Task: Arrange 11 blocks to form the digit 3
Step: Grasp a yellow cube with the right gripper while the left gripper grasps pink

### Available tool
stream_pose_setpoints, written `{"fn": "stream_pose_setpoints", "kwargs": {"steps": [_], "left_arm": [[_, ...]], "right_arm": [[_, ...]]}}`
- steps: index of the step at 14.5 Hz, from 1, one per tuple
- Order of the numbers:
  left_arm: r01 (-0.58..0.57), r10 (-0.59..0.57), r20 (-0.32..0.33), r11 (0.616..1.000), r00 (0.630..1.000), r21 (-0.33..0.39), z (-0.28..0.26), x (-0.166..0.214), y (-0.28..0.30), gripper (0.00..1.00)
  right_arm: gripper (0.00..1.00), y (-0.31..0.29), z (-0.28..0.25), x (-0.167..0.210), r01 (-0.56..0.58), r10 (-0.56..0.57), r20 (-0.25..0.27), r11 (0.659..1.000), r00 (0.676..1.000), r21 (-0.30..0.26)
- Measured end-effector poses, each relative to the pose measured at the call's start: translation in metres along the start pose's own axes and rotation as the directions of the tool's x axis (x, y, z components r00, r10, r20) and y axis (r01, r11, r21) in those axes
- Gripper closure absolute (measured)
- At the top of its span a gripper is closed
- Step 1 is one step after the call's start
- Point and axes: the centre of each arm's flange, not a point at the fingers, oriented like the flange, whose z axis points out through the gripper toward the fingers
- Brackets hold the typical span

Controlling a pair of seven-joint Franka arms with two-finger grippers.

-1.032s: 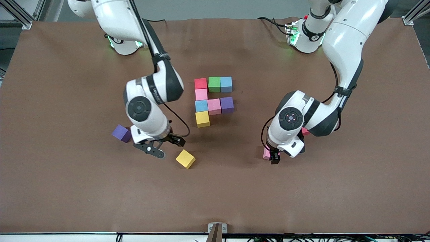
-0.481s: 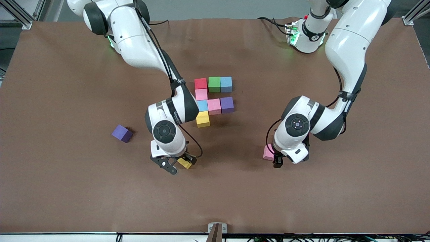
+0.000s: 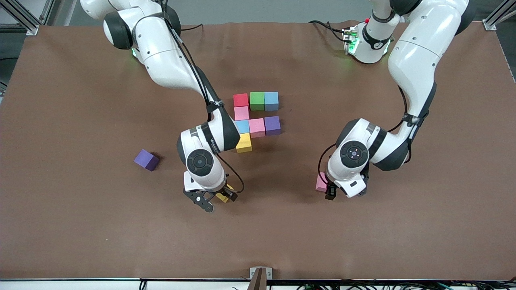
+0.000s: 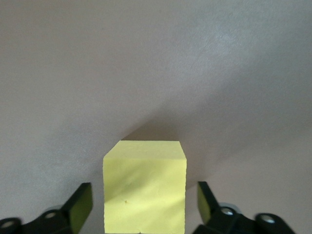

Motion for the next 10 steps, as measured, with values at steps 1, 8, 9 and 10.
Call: {"fn": "stream_pose_setpoints", "kwargs": {"steps": [1, 8, 9, 10], "left_arm": [[-0.009, 0.009, 0.000, 1.000, 1.000, 0.006, 0.003, 0.001, -0.001, 0.00], [-0.037, 0.037, 0.001, 0.999, 0.999, 0.018, 0.011, 0.007, -0.004, 0.00], [-0.038, 0.038, 0.002, 0.999, 0.999, 0.021, 0.013, 0.007, -0.004, 0.00], [-0.038, 0.038, 0.005, 0.999, 0.999, 0.022, 0.015, 0.006, -0.005, 0.00]], "right_arm": [[0.24, 0.000, 0.002, -0.001, 0.000, 0.000, 0.001, 1.000, 1.000, -0.001], [0.47, -0.002, -0.003, -0.002, 0.376, -0.376, 0.000, 0.927, 0.927, 0.004], [0.47, -0.001, -0.004, -0.001, 0.465, -0.465, 0.003, 0.885, 0.885, 0.004], [0.47, 0.000, -0.007, -0.002, 0.537, -0.537, 0.005, 0.843, 0.843, 0.006]]}}
